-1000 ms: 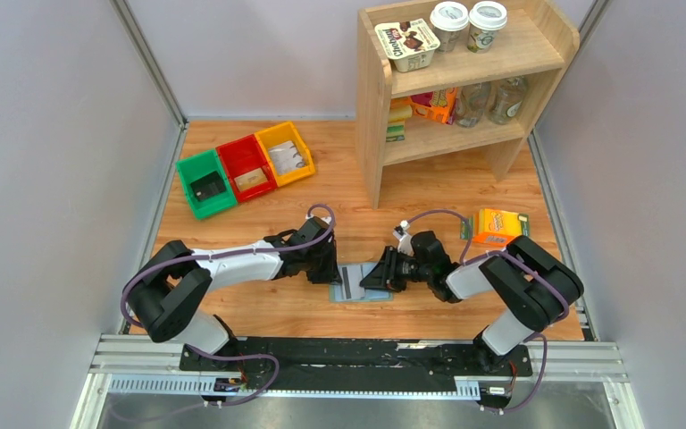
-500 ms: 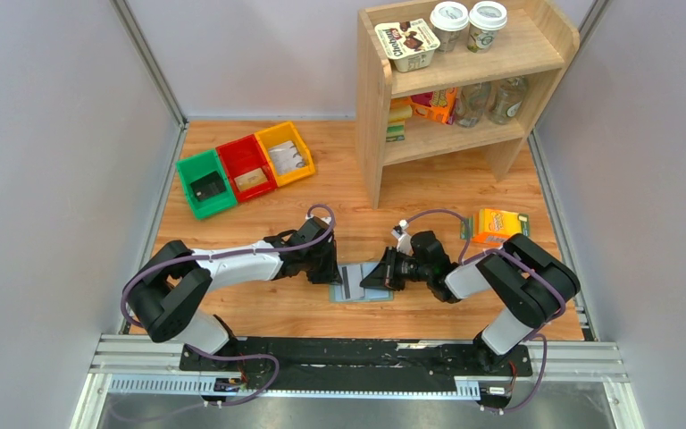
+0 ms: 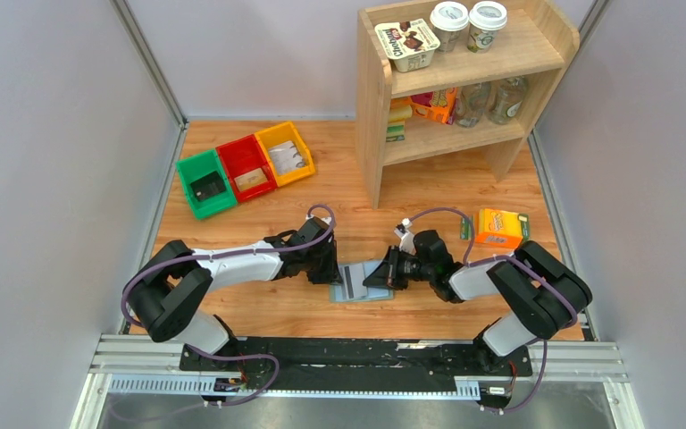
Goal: Take the credit cards out of the card holder
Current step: Remove the credit card from the card holder.
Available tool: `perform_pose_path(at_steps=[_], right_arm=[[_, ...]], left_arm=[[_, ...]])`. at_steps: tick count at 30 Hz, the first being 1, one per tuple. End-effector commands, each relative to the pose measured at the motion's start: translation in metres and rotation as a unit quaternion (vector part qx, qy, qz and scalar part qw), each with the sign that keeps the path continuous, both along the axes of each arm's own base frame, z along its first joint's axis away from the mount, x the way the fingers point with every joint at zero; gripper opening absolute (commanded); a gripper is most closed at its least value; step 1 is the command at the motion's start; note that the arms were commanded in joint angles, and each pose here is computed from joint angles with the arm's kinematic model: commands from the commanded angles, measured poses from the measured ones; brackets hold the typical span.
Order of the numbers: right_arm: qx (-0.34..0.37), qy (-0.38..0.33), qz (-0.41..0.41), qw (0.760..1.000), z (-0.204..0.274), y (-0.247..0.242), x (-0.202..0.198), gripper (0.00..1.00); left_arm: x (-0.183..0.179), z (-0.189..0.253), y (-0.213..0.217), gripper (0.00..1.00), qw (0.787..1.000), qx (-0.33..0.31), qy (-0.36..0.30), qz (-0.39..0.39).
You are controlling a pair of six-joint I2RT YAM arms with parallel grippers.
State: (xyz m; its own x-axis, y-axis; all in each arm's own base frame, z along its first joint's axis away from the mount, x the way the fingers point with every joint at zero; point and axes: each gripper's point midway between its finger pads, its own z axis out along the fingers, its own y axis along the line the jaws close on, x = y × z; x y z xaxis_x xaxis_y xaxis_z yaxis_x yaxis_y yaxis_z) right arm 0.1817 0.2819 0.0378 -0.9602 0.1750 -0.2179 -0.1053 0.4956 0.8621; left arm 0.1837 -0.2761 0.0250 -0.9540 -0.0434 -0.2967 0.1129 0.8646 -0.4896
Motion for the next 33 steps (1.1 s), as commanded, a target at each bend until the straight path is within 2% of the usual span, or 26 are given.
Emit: perform_pose_path(at_steps=[1, 7, 11, 14, 18, 23, 33], right_arm=[[-0.008, -0.021, -0.002, 1.0, 0.003, -0.002, 0.006, 0.01], [0.006, -0.015, 0.012, 1.0, 0.003, 0.005, 0.007, 0.25], [0.015, -0.014, 0.014, 1.0, 0.005, 0.009, 0.009, 0.29], [0.014, -0.013, 0.014, 1.0, 0.002, 0.009, 0.01, 0.27], [0.018, -0.014, 0.016, 1.0, 0.002, 0.011, 0.011, 0.19], [0.008, -0.017, 0.014, 1.0, -0.001, 0.006, 0.01, 0.0], [-0.046, -0.036, -0.019, 0.998, 0.007, -0.031, 0.013, 0.0]], left_arm=[[-0.009, -0.019, 0.012, 0.01, 0.999, 0.031, 0.018, 0.0], [-0.008, -0.018, 0.012, 0.01, 0.999, 0.03, 0.017, 0.0], [-0.009, -0.018, 0.012, 0.01, 0.999, 0.029, 0.017, 0.0], [-0.009, -0.018, 0.012, 0.01, 0.999, 0.029, 0.017, 0.0], [-0.009, -0.018, 0.011, 0.01, 0.999, 0.029, 0.018, 0.001], [-0.009, -0.018, 0.013, 0.01, 0.999, 0.029, 0.016, 0.004], [-0.007, -0.011, 0.011, 0.01, 1.0, 0.017, 0.007, 0.01]])
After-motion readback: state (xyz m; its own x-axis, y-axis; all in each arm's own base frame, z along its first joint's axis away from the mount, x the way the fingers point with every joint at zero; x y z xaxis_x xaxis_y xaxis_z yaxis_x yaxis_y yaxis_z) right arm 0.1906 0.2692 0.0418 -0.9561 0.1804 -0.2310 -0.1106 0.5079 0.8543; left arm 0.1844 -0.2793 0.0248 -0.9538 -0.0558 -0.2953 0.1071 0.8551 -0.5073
